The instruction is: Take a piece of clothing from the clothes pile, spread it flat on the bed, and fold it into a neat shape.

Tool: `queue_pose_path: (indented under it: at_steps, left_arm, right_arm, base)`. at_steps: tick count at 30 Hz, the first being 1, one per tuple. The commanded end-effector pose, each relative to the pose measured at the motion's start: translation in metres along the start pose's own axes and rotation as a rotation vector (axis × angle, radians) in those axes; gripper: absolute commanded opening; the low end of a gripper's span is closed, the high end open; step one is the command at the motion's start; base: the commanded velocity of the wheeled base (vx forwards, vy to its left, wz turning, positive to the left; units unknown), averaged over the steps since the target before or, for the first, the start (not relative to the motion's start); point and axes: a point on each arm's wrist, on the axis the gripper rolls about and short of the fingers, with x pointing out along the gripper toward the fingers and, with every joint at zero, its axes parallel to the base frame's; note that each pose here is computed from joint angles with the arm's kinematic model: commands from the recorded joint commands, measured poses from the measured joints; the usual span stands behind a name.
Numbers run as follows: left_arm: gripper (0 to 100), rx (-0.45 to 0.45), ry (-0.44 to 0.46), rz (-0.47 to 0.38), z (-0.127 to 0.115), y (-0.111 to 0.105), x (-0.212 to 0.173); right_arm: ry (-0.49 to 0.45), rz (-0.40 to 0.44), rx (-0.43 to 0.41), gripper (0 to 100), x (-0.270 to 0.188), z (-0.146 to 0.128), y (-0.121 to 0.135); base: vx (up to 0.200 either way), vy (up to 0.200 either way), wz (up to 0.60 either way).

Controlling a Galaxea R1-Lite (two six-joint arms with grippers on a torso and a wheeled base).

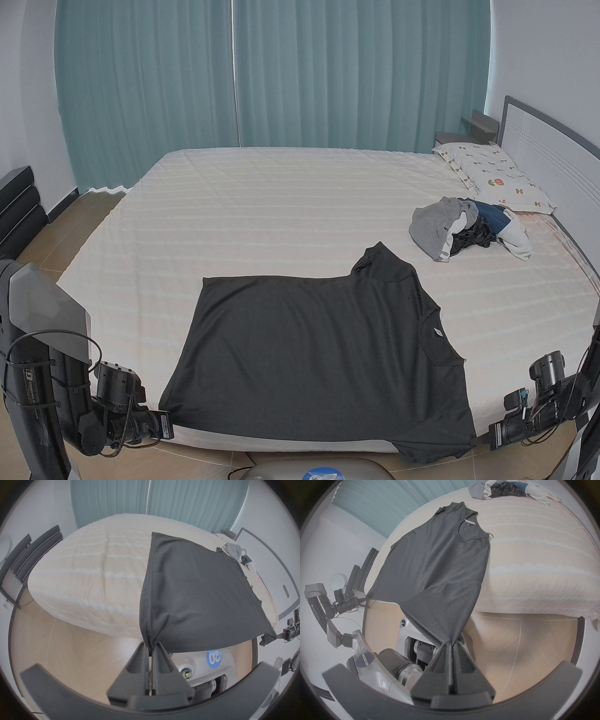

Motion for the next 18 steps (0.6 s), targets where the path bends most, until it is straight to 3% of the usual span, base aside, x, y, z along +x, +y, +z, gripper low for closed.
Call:
queue_pose_path:
  at_steps: [1, 3, 9, 15, 18]
  left_arm:
    - [0, 0.002, 0.044, 0.014, -0.007, 0.002, -0.001]
    - [0, 0.044, 0.121, 0.03, -0.013, 0.004, -0.007]
    - [0, 0.047, 0.102, 0.026, -0.008, 0.004, -0.008]
    - [0, -0.032, 0.0, 0.002, 0.01, 0.004, -0.011]
    - [0, -0.087, -0.069, -0.08, 0.023, -0.001, -0.021]
  right_arm:
    - [-0.004, 0.0, -0.009, 0, -0.005, -0.004, 0.003]
    - [0.008, 0.0, -0.009, 0, -0.006, -0.006, 0.003]
    - [-0.002, -0.002, -0.029, 0, -0.008, -0.005, 0.004]
    - [-0.104, -0.004, -0.049, 0, -0.02, 0.002, 0.006]
    - [-0.198, 0.013, -0.042, 0, -0.03, 0.012, 0.007]
  base:
    - [0.0, 0.0, 0.0]
    - [0.0, 0.0, 0.0]
    - [0.0, 0.0, 0.0]
    - [0.0, 0.0, 0.0]
    - [0.0, 0.0, 0.0]
